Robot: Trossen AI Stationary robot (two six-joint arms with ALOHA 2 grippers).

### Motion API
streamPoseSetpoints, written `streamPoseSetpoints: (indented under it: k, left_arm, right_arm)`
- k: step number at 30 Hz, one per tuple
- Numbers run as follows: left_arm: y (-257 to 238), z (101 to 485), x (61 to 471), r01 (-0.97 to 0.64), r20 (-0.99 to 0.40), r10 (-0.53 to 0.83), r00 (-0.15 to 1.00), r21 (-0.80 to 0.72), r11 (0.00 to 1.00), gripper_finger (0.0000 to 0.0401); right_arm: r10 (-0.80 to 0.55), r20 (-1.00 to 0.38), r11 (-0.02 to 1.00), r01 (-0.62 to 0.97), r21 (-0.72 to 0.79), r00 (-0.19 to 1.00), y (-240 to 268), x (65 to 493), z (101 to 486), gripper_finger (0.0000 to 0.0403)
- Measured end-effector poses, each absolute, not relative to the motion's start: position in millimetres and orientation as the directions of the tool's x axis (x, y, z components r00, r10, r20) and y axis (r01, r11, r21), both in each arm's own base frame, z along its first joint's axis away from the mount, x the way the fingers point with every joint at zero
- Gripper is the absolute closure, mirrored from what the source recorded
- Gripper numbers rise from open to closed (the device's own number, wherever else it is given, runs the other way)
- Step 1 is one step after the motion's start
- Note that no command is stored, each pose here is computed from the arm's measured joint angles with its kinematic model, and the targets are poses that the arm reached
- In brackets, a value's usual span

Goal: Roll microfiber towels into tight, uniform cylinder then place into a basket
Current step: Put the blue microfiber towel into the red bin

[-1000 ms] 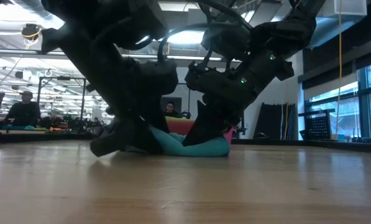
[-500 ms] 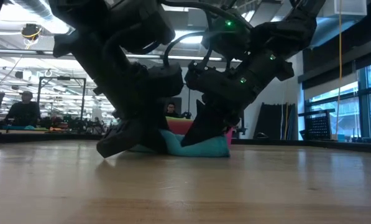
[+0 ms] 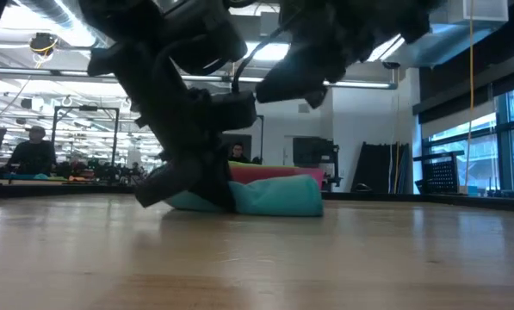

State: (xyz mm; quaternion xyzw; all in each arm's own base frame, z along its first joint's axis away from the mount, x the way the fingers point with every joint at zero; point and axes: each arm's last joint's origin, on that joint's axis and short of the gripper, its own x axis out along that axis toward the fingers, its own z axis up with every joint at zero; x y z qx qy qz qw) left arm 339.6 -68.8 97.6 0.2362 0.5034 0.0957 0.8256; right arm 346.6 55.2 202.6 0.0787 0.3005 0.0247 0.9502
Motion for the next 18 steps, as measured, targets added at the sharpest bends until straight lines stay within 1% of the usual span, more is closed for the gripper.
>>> streamPoseSetpoints:
  k: [1,7,10,13,16,18]
  left_arm:
    - [-66.8,98.4,340.2,0.081,-0.794,0.380,0.475,0.470,0.879,0.0397]
    - [-56.1,106.0,341.5,0.076,-0.816,0.321,0.481,0.403,0.912,0.0399]
    - [-52.9,108.5,341.8,0.077,-0.825,0.292,0.483,0.373,0.925,0.0399]
    - [-53.0,111.6,341.5,0.075,-0.822,0.291,0.490,0.372,0.925,0.0400]
    - [-53.2,112.0,341.5,0.074,-0.820,0.293,0.492,0.374,0.924,0.0400]
    - [-53.3,114.8,341.4,0.076,-0.819,0.287,0.497,0.371,0.926,0.0400]
  right_arm:
    - [0.102,-0.550,0.986,-0.013,0.164,0.829,56.9,345.4,208.4,0.0325]
    - [0.174,-0.551,0.980,-0.090,0.176,0.816,68.5,336.8,217.9,0.0324]
    - [0.167,-0.579,0.982,-0.083,0.168,0.798,70.2,334.3,215.1,0.0324]
    - [0.169,-0.579,0.981,-0.077,0.179,0.798,71.3,332.6,217.3,0.0324]
    - [0.172,-0.583,0.980,-0.081,0.180,0.794,73.0,327.2,222.9,0.0324]
    - [0.149,-0.570,0.984,-0.068,0.162,0.808,73.8,321.6,232.1,0.0324]
